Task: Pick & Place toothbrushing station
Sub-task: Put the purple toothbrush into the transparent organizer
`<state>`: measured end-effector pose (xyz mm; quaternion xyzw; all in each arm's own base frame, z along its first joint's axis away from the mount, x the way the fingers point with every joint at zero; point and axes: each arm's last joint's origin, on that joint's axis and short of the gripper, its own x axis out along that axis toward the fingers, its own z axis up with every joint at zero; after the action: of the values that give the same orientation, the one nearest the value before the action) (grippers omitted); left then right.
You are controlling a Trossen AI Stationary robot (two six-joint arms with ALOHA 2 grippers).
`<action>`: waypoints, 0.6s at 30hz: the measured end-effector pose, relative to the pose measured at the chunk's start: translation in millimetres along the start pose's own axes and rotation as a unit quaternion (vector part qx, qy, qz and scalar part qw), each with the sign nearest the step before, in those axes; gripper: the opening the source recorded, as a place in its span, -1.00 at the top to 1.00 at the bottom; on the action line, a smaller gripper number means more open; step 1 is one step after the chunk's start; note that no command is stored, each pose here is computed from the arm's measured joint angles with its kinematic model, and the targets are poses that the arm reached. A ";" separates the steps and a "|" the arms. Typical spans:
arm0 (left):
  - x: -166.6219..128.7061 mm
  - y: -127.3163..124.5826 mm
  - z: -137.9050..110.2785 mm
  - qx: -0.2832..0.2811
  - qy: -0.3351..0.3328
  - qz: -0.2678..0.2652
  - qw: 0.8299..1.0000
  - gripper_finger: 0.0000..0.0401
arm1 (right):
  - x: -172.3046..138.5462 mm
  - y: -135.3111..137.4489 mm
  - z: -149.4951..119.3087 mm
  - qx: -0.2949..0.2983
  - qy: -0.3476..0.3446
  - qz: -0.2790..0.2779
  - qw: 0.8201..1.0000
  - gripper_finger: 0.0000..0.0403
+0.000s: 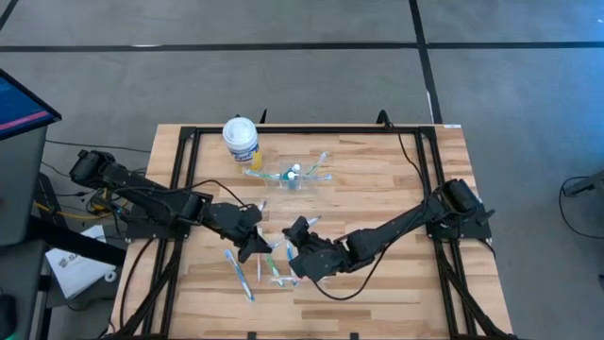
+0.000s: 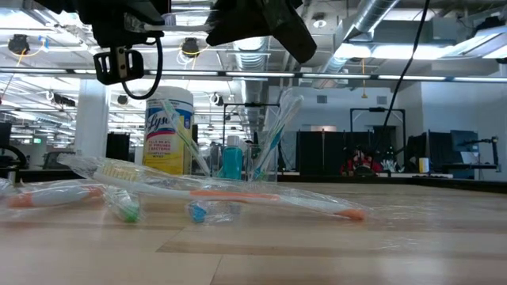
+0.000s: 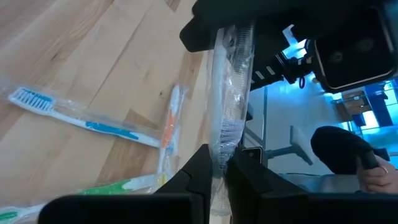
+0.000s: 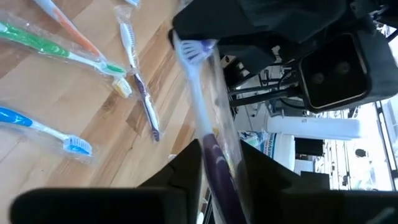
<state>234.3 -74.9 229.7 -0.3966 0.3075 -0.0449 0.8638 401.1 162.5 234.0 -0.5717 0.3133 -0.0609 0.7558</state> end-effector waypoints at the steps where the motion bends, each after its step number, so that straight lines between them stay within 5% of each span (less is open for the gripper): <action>1: 0.0 0.0 0.0 0.000 0.000 0.000 1.000 0.87 | 0.1 0.4 -0.1 -0.002 0.000 0.001 1.000 0.67; 10: -0.2 -0.5 0.2 0.001 -0.001 -0.002 1.000 0.85 | -2.1 5.5 -0.1 -0.014 0.001 0.015 1.000 0.88; 18: 0.1 -0.4 0.4 0.003 -0.004 -0.001 1.000 0.56 | -1.9 4.6 0.3 0.015 -0.004 0.017 1.000 0.93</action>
<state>234.7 -75.0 230.2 -0.3943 0.3034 -0.0448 0.8663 398.5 165.1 230.6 -0.5552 0.3193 -0.0500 0.7663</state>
